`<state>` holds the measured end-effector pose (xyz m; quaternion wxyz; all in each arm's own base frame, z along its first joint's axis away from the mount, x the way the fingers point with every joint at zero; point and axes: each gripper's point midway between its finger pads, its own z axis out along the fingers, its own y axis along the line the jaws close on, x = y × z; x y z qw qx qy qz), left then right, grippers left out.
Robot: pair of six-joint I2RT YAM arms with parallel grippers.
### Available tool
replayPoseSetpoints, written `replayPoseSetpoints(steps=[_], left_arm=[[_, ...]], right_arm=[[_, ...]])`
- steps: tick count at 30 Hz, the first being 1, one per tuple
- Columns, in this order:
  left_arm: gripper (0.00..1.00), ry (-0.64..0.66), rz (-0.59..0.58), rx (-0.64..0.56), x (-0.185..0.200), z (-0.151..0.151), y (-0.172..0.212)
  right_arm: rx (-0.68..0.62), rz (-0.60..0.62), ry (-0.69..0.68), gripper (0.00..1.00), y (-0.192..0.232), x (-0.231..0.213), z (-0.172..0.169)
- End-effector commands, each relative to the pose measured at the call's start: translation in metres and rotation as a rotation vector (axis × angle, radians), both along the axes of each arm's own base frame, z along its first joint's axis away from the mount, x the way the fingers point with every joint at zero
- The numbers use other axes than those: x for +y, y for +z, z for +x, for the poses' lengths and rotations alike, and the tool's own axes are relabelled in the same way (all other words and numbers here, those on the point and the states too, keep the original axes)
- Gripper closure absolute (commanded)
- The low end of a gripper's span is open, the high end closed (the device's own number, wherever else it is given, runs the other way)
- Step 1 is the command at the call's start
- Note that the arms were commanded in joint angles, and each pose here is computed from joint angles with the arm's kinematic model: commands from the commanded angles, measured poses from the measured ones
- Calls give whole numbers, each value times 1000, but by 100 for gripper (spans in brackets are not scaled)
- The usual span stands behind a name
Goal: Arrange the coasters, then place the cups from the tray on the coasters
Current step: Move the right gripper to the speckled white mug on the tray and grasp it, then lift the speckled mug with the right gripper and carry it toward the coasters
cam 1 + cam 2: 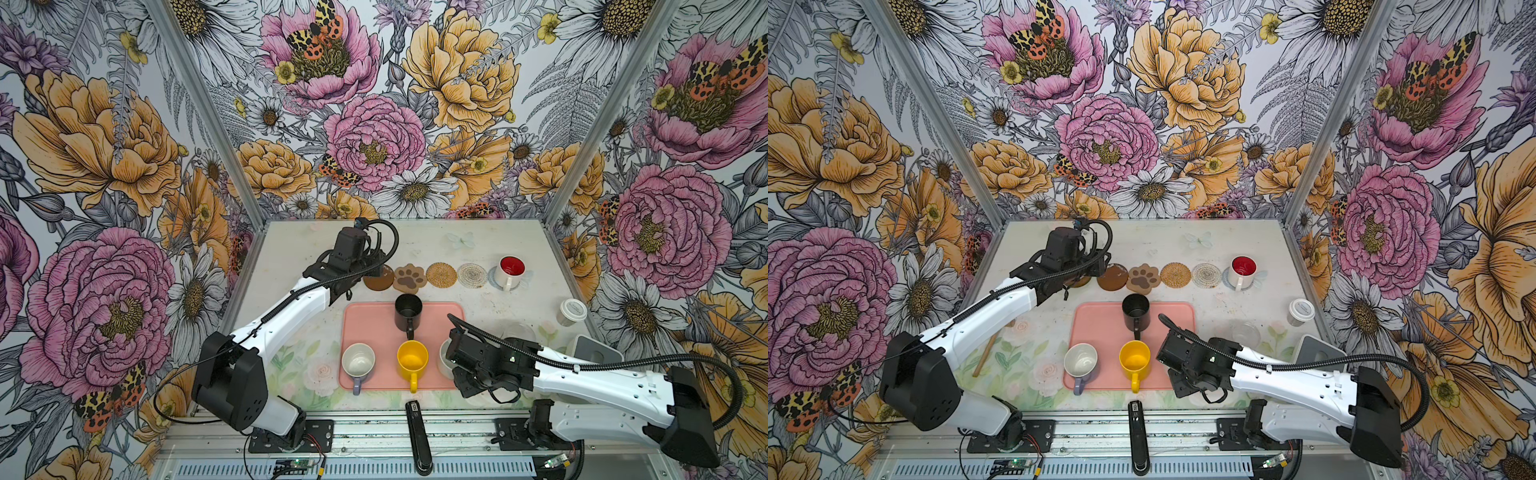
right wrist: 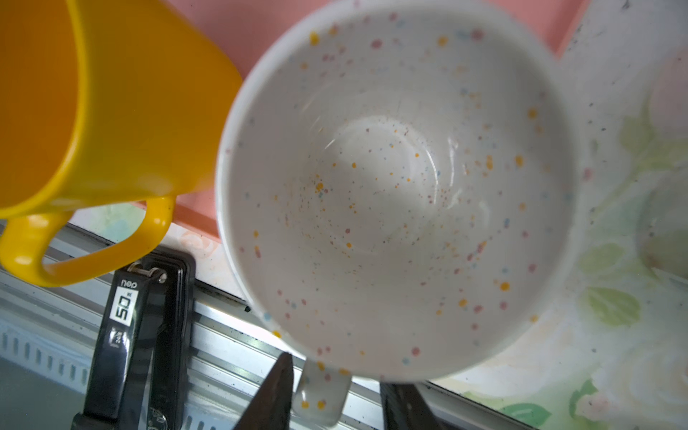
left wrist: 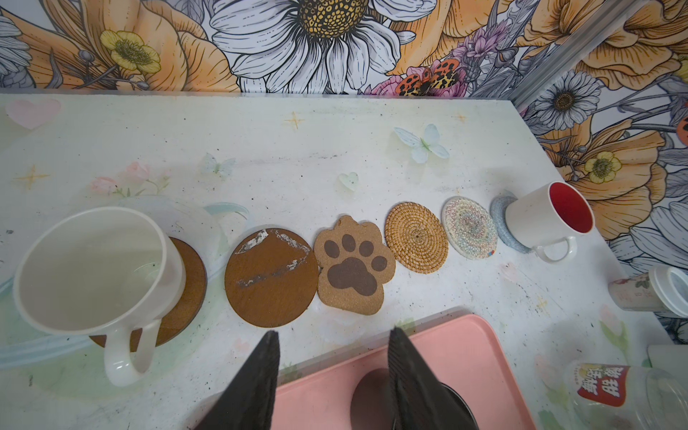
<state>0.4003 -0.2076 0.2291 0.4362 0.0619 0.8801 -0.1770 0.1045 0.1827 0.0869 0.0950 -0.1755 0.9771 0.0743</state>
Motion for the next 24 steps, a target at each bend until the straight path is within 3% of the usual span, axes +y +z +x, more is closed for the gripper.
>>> replayPoseSetpoints(steps=[1, 24], left_arm=[[51, -19, -20, 6, -6, -2, -4], [51, -17, -20, 20, -1, -1, -11]], right_arm=[[-40, -18, -43, 60, -1, 0, 9], [-83, 9, -138, 63, -14, 2, 20]])
